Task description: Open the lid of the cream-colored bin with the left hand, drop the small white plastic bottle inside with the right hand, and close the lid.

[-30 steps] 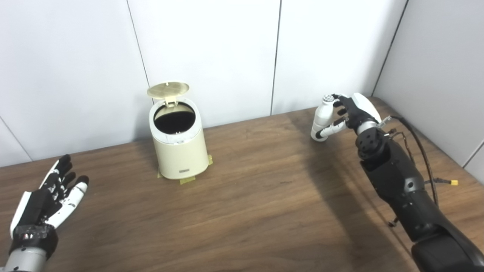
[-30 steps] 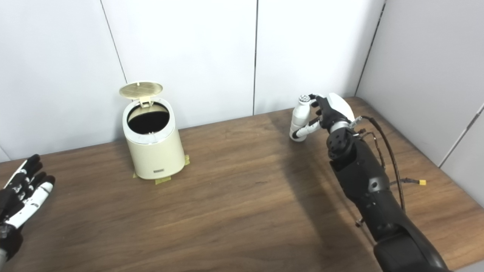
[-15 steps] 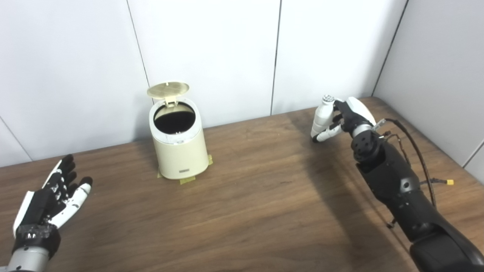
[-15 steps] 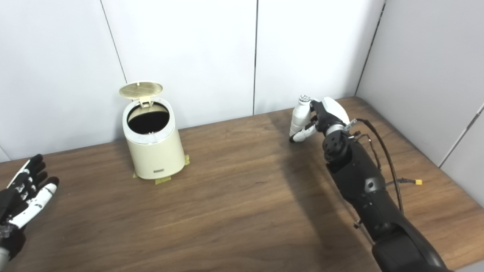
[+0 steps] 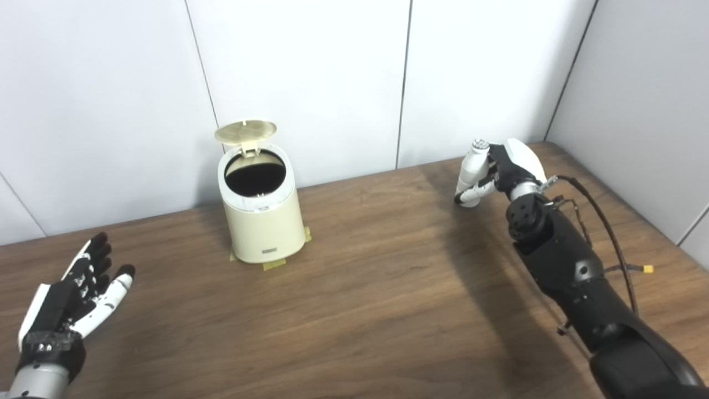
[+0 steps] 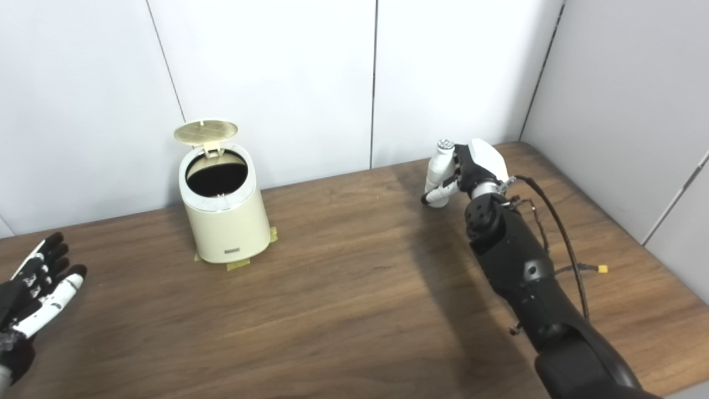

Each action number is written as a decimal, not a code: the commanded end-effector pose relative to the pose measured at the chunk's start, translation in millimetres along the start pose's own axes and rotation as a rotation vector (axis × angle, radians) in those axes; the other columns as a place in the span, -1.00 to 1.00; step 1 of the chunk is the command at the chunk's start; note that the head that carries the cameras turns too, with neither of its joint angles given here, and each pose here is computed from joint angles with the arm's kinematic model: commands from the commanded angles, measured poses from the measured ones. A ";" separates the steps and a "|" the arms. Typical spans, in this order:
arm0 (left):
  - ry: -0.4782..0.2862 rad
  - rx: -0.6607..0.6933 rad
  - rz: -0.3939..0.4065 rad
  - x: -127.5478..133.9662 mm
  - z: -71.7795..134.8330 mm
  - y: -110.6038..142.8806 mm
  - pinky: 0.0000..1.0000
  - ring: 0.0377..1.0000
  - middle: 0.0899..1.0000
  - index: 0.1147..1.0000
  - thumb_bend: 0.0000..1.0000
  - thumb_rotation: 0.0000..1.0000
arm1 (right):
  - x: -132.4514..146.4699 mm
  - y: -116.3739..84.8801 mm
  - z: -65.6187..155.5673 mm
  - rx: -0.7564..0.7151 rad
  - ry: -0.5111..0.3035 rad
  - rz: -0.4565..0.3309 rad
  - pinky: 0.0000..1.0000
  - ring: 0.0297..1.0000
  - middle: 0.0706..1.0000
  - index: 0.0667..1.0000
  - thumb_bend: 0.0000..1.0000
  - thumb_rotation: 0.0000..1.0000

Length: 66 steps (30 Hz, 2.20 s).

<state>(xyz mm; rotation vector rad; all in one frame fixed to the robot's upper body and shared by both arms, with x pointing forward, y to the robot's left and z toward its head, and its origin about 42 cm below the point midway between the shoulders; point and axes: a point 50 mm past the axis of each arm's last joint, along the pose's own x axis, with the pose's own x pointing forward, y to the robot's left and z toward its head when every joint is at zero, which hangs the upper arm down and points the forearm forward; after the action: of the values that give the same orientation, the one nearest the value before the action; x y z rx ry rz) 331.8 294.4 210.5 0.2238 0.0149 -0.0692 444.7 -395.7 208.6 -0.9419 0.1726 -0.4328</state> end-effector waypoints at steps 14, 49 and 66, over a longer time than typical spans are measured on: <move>-0.086 -0.039 -0.052 6.8 21.3 -2.7 1.00 0.99 1.00 1.00 -0.46 -0.53 | 13.2 -27.5 12.1 0.078 -0.086 -0.160 -0.14 -0.19 -0.10 -0.06 0.04 -1.00; -0.049 -0.054 -0.017 0.4 -11.2 -21.2 0.82 0.84 0.88 1.00 0.10 -0.17 | -104.2 -25.8 210.9 0.380 -0.738 -0.124 -0.27 -0.17 -0.09 -0.05 0.00 -1.00; -0.033 -0.008 0.008 -9.0 -18.1 -40.1 0.90 0.87 0.83 0.93 0.30 0.01 | -117.9 10.2 264.9 0.486 -0.875 -0.022 -0.30 -0.16 -0.07 -0.07 0.00 -1.00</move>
<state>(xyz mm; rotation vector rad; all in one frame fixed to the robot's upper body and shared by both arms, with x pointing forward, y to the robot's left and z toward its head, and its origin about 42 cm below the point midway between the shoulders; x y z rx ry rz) 313.7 264.8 165.0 0.1975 0.0665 -0.0709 425.9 -152.5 320.8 -0.5956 -0.5950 -0.0385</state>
